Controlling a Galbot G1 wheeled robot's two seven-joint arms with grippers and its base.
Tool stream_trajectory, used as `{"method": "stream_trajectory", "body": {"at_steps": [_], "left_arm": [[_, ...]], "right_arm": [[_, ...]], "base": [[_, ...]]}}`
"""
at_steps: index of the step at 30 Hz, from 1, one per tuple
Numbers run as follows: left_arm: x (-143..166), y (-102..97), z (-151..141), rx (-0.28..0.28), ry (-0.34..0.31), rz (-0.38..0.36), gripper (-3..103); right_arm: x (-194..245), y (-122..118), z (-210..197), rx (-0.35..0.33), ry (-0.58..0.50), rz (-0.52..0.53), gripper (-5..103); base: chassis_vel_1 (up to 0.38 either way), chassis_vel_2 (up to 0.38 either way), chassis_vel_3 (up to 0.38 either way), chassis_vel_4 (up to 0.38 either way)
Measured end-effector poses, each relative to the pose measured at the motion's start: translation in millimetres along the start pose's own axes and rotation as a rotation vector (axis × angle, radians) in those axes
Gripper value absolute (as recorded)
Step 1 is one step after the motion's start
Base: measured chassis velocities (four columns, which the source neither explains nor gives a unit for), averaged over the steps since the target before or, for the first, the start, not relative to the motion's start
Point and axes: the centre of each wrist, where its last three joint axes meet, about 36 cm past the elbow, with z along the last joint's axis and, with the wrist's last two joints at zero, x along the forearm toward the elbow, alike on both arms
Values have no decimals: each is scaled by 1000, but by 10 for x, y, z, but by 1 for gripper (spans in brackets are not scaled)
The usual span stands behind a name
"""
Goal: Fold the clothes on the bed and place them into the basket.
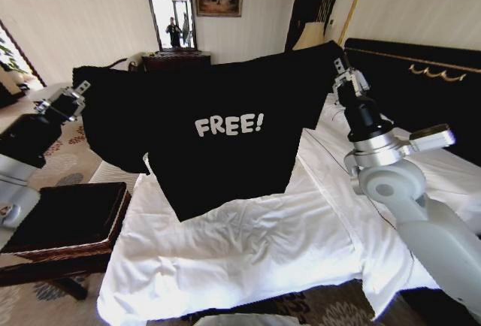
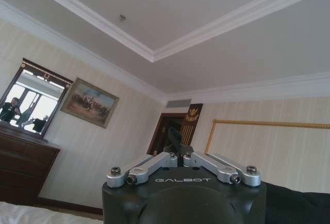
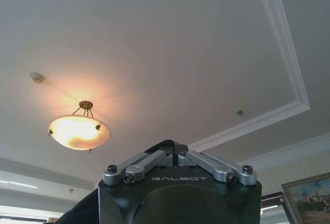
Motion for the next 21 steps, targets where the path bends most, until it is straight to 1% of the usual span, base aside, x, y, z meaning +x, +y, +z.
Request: {"method": "stream_trajectory", "body": {"at_steps": [3, 5, 6, 9, 12, 16, 19, 21], "left_arm": [[49, 34, 129, 1, 16, -37, 0], [60, 45, 160, 2, 19, -46, 0], [99, 69, 245, 12, 26, -69, 0], [163, 86, 359, 24, 33, -93, 0], [194, 81, 404, 30, 34, -100, 0], [193, 87, 395, 26, 32, -101, 0], [113, 186, 325, 14, 33, -106, 0], [103, 195, 317, 14, 33, -106, 0]], "right_arm": [[62, -56, 113, 4, 23, 22, 0], [71, -65, 137, 4, 28, 26, 0], [92, -79, 191, 3, 40, 31, 0], [124, -89, 258, -1, 56, 36, 0], [140, -105, 291, 0, 64, 40, 0], [141, -114, 323, 5, 69, 47, 0], [27, -230, 412, 35, 79, 86, 0], [15, -243, 420, 37, 80, 90, 0]], "base": [[0, 0, 0, 0], [0, 0, 0, 0], [0, 0, 0, 0], [0, 0, 0, 0], [0, 0, 0, 0], [0, 0, 0, 0], [0, 0, 0, 0], [0, 0, 0, 0]]}}
